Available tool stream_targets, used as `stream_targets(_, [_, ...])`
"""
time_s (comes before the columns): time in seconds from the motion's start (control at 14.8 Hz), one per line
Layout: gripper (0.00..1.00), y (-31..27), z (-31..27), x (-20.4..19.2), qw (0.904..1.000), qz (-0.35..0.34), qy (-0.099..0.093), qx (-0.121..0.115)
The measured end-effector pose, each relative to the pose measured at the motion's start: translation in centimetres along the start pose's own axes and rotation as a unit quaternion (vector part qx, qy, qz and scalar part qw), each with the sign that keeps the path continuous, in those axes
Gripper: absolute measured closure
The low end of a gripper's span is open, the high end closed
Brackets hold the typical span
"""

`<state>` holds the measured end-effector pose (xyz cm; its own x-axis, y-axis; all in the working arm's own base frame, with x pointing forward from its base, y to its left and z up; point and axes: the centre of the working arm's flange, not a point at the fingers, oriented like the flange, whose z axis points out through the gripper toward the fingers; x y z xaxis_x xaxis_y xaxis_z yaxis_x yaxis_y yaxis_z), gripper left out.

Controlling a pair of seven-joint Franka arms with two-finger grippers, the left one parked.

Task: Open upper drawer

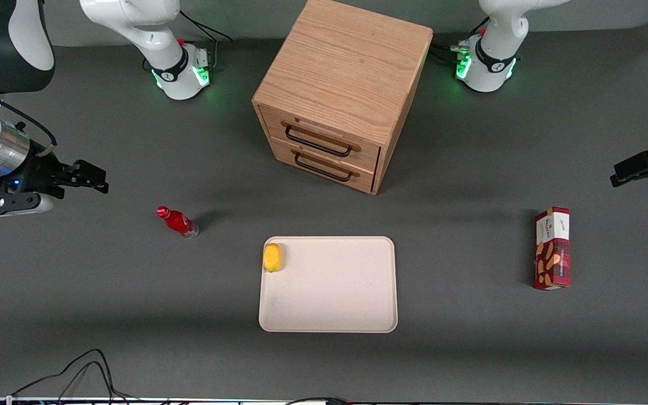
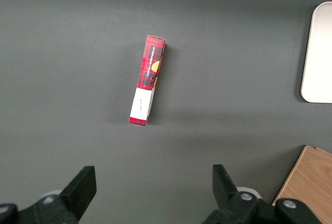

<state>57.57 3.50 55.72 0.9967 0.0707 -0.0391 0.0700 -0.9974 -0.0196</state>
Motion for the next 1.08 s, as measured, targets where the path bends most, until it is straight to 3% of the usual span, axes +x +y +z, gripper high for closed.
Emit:
stream_targets(0.68, [0.00,-1.0,0.0,-0.1,0.9999,-0.010,-0.005,0.000])
stream_targets(1.08, [0.00,-6.7,-0.9,-0.3,0.9982,-0.060,0.003,0.000])
